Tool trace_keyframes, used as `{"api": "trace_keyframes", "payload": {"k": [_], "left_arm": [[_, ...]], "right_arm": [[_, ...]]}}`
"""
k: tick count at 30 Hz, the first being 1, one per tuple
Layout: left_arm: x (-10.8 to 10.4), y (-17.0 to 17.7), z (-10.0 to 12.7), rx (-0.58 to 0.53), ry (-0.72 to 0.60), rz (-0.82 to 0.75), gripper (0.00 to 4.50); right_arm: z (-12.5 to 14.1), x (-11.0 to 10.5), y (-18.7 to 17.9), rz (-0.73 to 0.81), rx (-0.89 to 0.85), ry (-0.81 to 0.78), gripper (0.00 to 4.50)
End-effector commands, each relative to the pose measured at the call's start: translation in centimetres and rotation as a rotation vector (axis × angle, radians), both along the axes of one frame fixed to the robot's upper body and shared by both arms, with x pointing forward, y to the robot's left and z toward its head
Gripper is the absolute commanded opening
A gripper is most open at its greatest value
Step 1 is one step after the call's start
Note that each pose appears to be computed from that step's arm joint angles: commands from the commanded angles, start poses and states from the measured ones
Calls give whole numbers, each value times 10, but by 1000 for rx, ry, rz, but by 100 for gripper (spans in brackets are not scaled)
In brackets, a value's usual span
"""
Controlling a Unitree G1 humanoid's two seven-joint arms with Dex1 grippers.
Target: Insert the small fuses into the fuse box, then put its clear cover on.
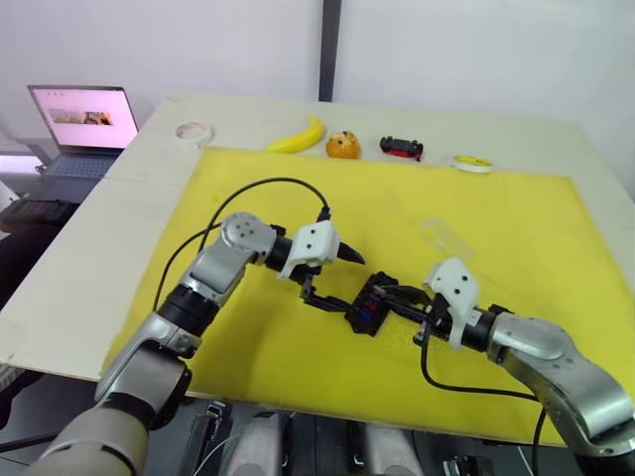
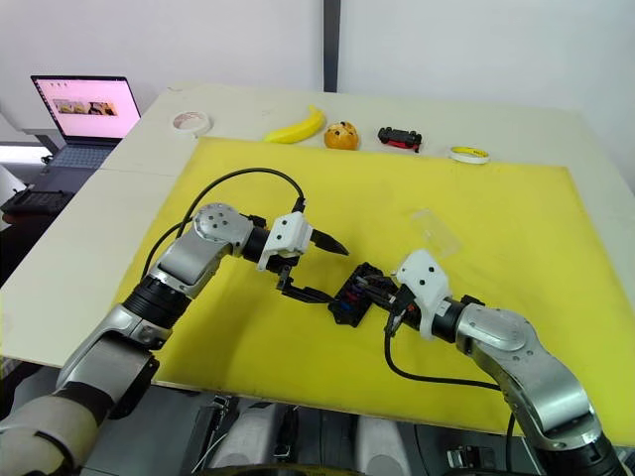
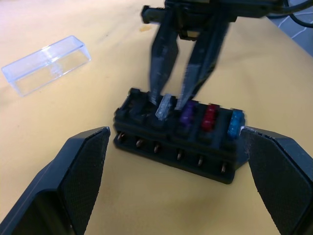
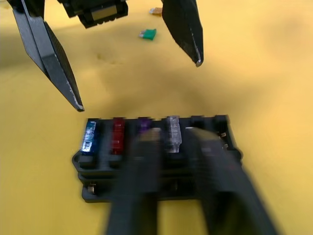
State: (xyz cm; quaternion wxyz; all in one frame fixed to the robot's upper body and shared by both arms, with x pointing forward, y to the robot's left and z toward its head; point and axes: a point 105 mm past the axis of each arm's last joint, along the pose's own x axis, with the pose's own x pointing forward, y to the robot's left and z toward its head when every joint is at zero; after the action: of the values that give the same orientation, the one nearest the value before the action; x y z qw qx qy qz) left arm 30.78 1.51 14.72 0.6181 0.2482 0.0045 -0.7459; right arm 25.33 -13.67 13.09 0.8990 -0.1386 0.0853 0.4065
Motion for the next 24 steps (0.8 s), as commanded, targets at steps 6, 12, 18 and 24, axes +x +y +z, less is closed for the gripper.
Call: {"api": "trace_keyframes", "payload": {"k": [6,12,18,24], "left_arm": [[2,-1,10,-19,-42,-2,450],[0,-3,10,-21,-42,-11,450],[0,-2,10,-19,-41,-16,450],[-6,3,15,-22,-35,-28,450]], "right_arm": [[39,-5,4,26,37,-115,333],[37,-5,2,10,69,-102,333],[26,0,-4,-19,41,-101,333],[42,-8,3,112,123,-80,333]]}}
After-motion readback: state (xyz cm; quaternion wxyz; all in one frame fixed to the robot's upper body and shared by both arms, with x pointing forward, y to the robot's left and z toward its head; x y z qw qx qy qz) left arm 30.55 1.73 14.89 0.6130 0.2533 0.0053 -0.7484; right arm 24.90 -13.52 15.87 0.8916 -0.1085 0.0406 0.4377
